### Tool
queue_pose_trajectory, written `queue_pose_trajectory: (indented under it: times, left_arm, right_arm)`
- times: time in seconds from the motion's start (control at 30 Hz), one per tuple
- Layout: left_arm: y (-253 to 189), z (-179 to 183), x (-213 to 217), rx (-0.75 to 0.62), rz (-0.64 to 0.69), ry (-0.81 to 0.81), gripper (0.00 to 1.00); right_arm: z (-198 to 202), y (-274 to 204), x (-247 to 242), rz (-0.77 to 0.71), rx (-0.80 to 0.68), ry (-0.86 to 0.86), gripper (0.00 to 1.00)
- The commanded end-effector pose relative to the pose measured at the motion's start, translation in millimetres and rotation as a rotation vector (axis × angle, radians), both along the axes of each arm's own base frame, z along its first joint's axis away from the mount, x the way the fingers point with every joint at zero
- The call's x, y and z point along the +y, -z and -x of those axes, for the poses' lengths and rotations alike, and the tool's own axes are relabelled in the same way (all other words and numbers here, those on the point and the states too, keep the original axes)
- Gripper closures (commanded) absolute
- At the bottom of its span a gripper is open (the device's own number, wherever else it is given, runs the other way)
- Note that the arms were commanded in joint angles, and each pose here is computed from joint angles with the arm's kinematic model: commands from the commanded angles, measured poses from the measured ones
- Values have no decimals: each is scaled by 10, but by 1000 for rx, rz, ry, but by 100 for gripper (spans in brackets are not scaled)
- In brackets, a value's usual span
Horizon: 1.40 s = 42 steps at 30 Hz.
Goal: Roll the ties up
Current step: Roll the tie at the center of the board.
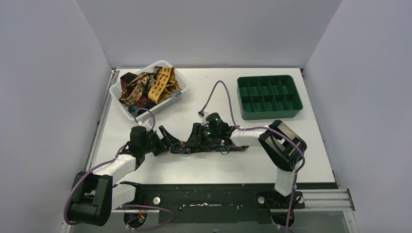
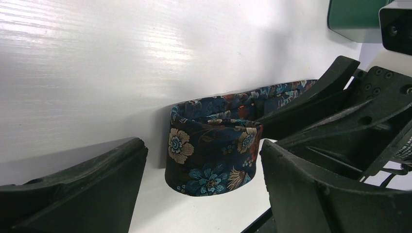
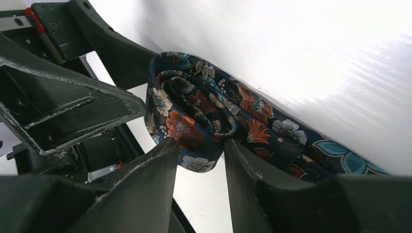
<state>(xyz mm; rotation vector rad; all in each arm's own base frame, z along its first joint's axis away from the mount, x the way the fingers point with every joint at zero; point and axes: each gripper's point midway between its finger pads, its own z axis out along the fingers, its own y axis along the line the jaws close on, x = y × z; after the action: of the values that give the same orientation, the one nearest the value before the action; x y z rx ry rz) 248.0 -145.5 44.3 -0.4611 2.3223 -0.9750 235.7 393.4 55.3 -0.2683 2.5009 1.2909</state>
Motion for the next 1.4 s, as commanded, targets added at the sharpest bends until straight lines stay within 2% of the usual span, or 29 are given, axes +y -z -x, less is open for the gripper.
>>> queue_pose_trajectory:
  times: [0.0, 0.43, 0.87, 1.23, 1.37]
  left_arm:
    - [-18, 14, 8, -23, 12, 6, 14]
    - [18, 40, -55, -38, 55, 34, 16]
    - [80, 71, -105, -23, 80, 61, 24]
    - [221, 149, -97, 22, 72, 66, 25]
    - [269, 128, -117, 37, 66, 86, 29]
  right_arm:
    - [-208, -8, 19, 6, -43, 41, 60]
    - [-248, 124, 26, 23, -23, 26, 60]
    - [-225, 183, -3, 10, 5, 9, 60]
    - [-227, 237, -53, 11, 18, 20, 60]
    - [-232, 231, -58, 12, 16, 20, 60]
